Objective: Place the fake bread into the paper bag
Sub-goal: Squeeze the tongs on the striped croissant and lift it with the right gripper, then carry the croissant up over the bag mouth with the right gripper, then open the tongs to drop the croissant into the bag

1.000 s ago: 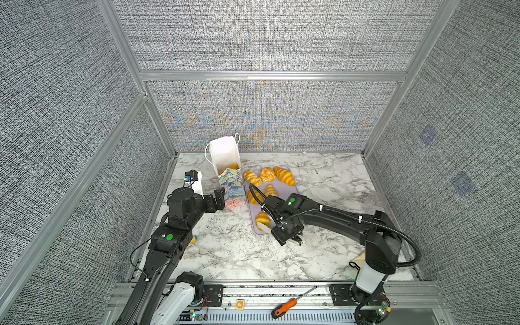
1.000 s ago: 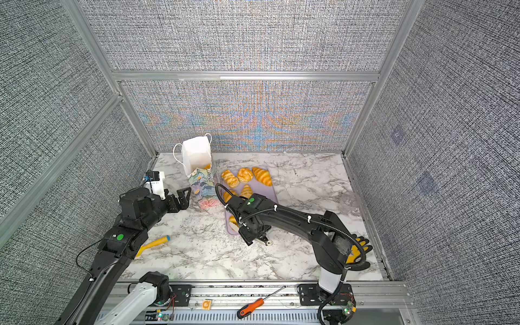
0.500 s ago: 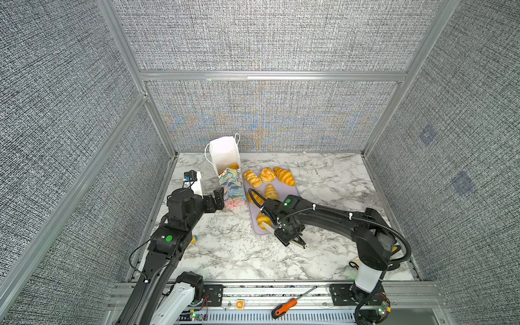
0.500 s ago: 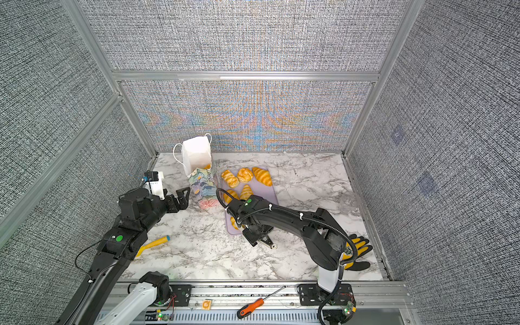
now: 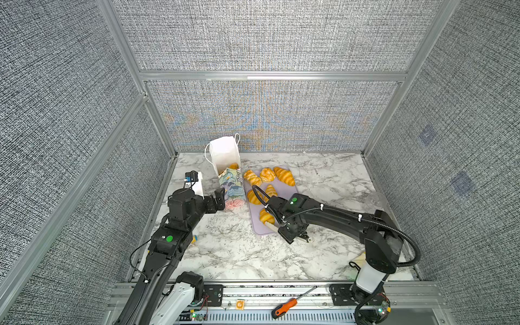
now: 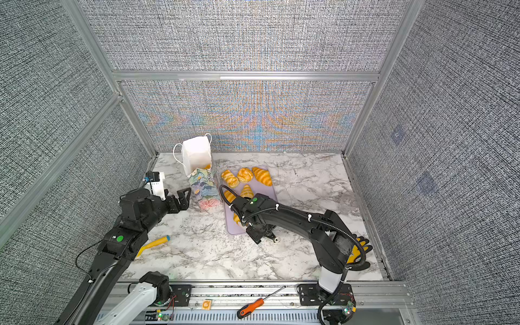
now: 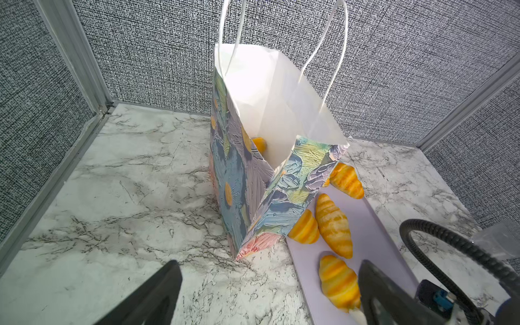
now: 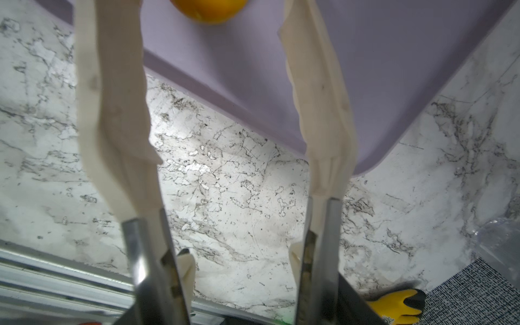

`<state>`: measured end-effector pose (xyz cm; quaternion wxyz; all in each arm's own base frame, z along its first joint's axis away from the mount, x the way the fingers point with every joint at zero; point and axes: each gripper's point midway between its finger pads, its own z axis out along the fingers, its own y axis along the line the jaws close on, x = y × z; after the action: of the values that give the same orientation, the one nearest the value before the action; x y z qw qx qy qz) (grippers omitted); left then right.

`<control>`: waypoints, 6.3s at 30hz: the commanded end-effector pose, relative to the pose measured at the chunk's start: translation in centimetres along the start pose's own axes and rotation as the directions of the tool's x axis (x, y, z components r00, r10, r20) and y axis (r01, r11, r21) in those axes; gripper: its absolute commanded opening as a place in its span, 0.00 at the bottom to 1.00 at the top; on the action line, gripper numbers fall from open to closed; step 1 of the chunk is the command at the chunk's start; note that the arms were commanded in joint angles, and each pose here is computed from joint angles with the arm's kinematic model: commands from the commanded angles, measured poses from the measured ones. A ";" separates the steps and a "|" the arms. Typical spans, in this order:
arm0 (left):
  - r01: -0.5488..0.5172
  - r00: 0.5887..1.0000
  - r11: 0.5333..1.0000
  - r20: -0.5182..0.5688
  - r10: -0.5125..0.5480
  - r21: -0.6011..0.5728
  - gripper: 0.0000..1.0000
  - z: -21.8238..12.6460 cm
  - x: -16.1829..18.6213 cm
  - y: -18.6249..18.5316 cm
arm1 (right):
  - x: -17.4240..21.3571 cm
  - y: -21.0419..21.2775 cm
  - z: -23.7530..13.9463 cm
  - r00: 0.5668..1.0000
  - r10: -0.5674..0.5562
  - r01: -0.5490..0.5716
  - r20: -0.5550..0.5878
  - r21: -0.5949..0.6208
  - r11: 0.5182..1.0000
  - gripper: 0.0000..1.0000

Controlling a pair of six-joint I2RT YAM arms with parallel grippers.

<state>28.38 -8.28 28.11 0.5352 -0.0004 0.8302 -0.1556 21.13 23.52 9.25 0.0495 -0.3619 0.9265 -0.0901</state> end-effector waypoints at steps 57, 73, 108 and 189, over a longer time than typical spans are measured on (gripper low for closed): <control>-0.041 0.999 0.998 0.007 0.041 -0.043 0.99 0.0 0.0 0.7 | -4.4 1.3 0.8 1.000 -0.017 0.017 0.018 0.037 0.999 0.48; -0.078 0.997 0.997 0.015 0.078 -0.010 0.99 0.3 -0.9 -0.1 | -4.1 1.2 -0.7 0.994 0.008 -0.004 0.109 -0.039 0.999 0.46; -0.189 0.978 0.943 -0.030 0.205 0.274 0.99 0.5 -0.2 -5.1 | -10.3 -0.6 -11.9 0.887 0.080 0.000 0.455 -0.173 0.985 0.45; -0.111 0.993 0.987 0.041 0.107 0.119 0.99 0.2 -4.5 -0.7 | -25.9 -2.4 -20.1 0.676 0.069 -0.021 0.733 -0.074 0.997 0.61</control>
<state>30.24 -8.20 31.87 0.5500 0.0727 0.8130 -0.1768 38.21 41.82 29.45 0.3956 -0.3517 0.8436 0.0902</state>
